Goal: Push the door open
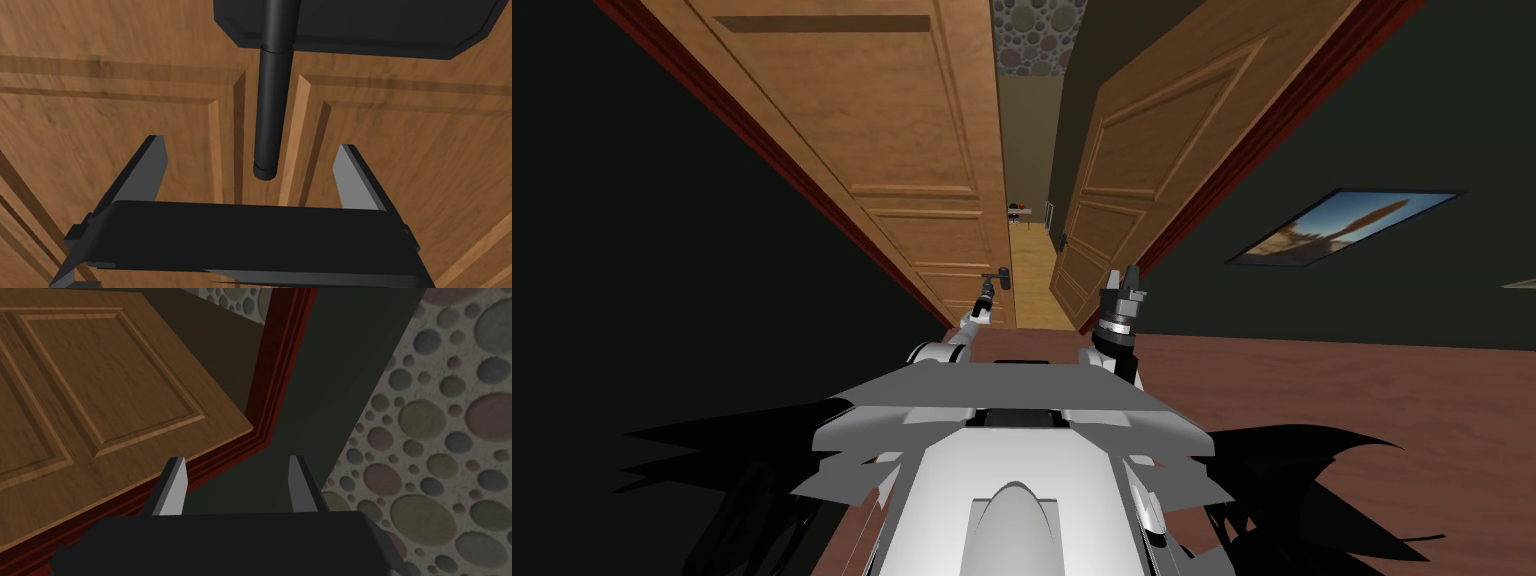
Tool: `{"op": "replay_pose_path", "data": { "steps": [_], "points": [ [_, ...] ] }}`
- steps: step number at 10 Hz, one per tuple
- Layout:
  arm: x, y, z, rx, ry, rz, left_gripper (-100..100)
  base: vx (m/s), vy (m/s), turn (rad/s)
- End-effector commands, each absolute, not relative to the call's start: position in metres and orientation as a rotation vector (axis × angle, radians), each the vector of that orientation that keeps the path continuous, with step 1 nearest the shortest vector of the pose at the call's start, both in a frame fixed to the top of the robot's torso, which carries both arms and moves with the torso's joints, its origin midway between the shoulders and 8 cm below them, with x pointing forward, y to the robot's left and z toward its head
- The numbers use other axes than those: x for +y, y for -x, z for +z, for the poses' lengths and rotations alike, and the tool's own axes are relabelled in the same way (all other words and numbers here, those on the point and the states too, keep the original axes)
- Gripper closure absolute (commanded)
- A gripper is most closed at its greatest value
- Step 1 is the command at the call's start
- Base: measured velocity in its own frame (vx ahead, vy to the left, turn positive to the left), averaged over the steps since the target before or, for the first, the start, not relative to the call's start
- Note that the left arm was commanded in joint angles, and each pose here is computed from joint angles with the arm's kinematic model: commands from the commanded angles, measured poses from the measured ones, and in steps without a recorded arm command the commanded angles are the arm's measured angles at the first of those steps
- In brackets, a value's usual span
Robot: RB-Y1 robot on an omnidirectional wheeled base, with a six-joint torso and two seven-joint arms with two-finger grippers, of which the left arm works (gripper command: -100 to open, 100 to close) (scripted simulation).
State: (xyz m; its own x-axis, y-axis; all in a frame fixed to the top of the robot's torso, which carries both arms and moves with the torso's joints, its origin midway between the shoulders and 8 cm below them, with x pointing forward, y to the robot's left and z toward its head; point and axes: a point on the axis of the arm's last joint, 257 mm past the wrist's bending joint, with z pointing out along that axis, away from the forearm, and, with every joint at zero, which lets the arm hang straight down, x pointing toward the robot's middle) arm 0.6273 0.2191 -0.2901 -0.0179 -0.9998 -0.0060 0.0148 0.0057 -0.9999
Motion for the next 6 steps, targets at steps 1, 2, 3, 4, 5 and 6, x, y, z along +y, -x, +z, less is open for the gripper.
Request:
{"op": "replay_pose_path", "data": {
  "steps": [1, 2, 3, 4, 5, 6],
  "points": [
    [0.2216, -0.6271, -0.2902, 1.211, 1.187, -1.222, -100, 0.233, -0.022, -0.032],
    [0.2224, -0.6268, -0.2907, 1.209, 1.19, -1.221, -100, 0.216, -0.034, -0.024],
    [0.2227, -0.6263, -0.2915, 1.207, 1.193, -1.221, -100, 0.231, -0.004, -0.025],
    [0.2221, -0.6258, -0.2922, 1.205, 1.196, -1.222, -100, 0.225, 0.011, -0.031],
    [0.2221, -0.6263, -0.2917, 1.207, 1.194, -1.222, -100, 0.096, 0.004, -0.005],
    [0.2221, -0.6263, -0.2917, 1.207, 1.194, -1.222, 100, -0.012, -0.001, 0.006]
  ]
}}
